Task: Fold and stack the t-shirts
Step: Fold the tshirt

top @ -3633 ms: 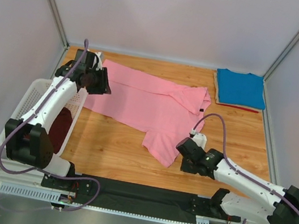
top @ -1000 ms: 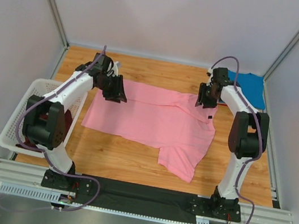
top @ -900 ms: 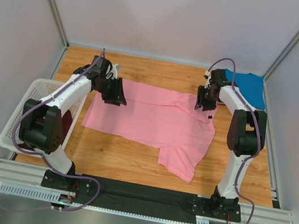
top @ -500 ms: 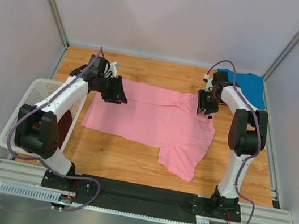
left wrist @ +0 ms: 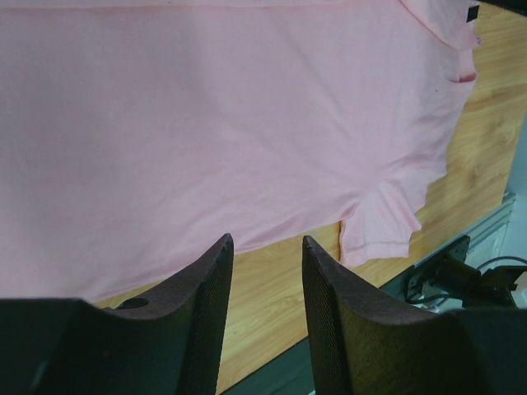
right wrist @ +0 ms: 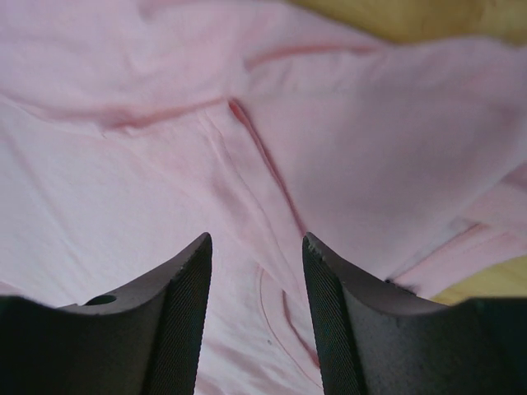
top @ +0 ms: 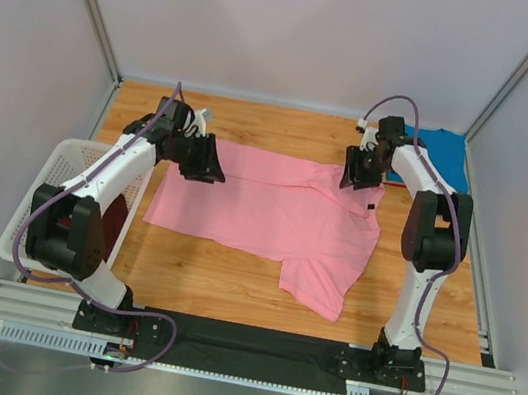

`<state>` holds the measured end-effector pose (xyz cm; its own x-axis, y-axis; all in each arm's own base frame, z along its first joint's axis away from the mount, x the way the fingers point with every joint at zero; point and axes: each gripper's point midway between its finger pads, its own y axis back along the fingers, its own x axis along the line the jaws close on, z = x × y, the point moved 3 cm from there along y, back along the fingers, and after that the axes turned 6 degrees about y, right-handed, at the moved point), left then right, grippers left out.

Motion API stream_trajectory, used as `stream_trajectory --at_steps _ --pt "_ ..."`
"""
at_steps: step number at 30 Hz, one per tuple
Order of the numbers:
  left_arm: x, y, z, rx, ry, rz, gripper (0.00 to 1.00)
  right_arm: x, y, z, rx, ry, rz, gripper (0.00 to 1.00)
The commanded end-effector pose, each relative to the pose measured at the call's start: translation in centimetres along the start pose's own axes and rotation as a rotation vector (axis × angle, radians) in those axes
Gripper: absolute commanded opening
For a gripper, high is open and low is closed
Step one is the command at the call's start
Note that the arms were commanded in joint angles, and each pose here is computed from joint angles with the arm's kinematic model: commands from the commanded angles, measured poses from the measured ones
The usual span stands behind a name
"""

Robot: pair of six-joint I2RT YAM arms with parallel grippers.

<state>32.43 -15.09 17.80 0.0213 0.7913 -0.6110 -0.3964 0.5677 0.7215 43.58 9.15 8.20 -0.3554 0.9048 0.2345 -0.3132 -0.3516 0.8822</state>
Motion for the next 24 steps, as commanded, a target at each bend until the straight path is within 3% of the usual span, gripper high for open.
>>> stream_trajectory --at_steps 1,9,24 --pt "-1.6 1.3 0.8 -0.054 -0.057 -0.053 0.46 0.9 -0.1 3.9 -0.115 0.047 0.092 0.50" --pt "-2.1 1.3 0.7 -0.041 -0.052 -0.088 0.46 1.6 -1.9 6.3 -0.136 0.062 0.200 0.50" --pt "-2.5 1.5 0.6 -0.041 -0.053 -0.109 0.46 1.3 -5.1 3.9 -0.076 0.049 0.235 0.48"
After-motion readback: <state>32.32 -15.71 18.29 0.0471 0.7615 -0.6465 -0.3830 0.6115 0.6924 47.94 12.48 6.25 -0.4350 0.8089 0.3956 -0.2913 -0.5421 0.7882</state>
